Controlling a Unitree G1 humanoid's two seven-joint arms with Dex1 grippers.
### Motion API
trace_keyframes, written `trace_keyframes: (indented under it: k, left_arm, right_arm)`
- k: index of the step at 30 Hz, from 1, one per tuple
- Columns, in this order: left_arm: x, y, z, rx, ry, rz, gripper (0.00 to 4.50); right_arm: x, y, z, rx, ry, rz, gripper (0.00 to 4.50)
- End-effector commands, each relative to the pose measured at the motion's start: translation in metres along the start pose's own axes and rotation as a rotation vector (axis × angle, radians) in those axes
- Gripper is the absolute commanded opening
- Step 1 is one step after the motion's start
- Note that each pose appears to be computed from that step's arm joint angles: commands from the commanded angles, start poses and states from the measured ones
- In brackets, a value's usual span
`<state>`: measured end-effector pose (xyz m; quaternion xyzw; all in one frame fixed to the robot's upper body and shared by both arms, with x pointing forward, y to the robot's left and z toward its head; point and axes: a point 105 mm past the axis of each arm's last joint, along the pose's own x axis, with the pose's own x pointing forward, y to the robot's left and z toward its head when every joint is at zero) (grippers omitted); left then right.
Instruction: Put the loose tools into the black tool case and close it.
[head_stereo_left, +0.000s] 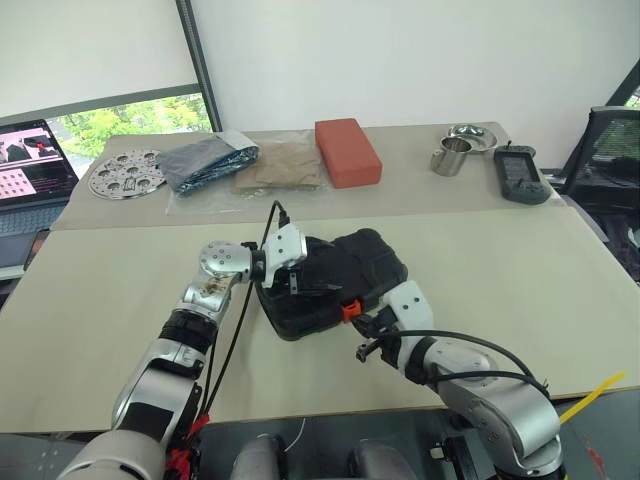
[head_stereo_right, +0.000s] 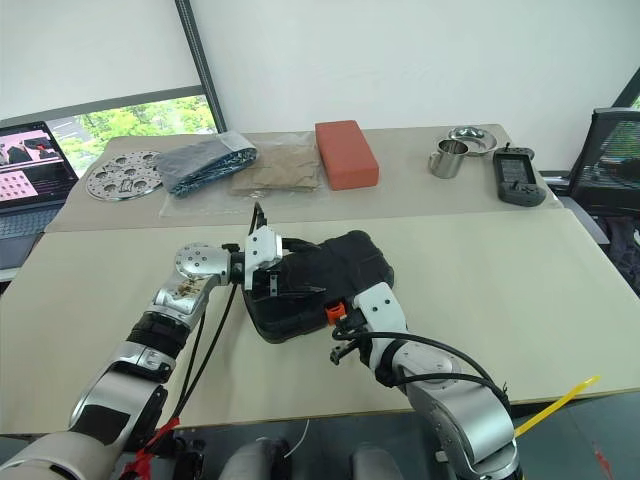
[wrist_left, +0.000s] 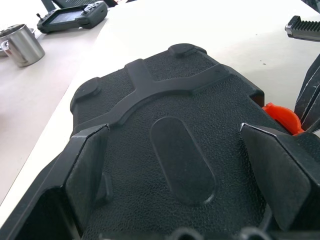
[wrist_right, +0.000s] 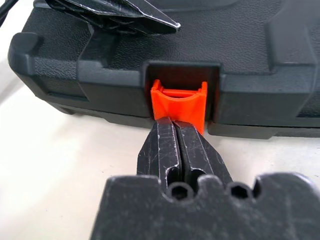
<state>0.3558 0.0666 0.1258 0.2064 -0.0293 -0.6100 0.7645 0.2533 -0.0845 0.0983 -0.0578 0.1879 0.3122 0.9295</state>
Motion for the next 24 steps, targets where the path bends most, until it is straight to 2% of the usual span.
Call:
trace_keyframes:
  k: [1, 4, 7, 10, 15, 20, 24]
  left_arm:
    - [-0.027, 0.006, -0.011, -0.105, -0.011, 0.095, 4.50]
    - [-0.054, 0.018, -0.006, -0.158, -0.078, 0.222, 4.50]
    - [-0.089, 0.018, -0.003, -0.186, -0.089, 0.336, 4.50]
    - [-0.120, -0.002, -0.010, -0.215, -0.031, 0.407, 4.50]
    - [-0.148, -0.042, -0.028, -0.314, 0.052, 0.499, 4.50]
    - [-0.156, -0.075, -0.051, -0.340, 0.200, 0.665, 4.50]
    - [-0.150, -0.089, -0.057, -0.367, 0.223, 0.669, 4.50]
  right_arm:
    - [-0.021, -0.015, 0.015, -0.064, -0.080, -0.014, 0.05]
    - [-0.034, -0.038, 0.015, -0.122, -0.085, -0.032, 0.78]
    - [-0.046, -0.071, 0.019, -0.156, -0.120, -0.043, 1.73]
    - [-0.057, -0.102, 0.006, -0.167, -0.143, -0.017, 2.82]
    - [-0.072, -0.132, -0.012, -0.218, -0.158, 0.026, 4.49]
    - [-0.078, -0.154, -0.021, -0.274, -0.174, 0.038, 4.49]
    - [-0.077, -0.161, -0.025, -0.272, -0.177, 0.058, 4.49]
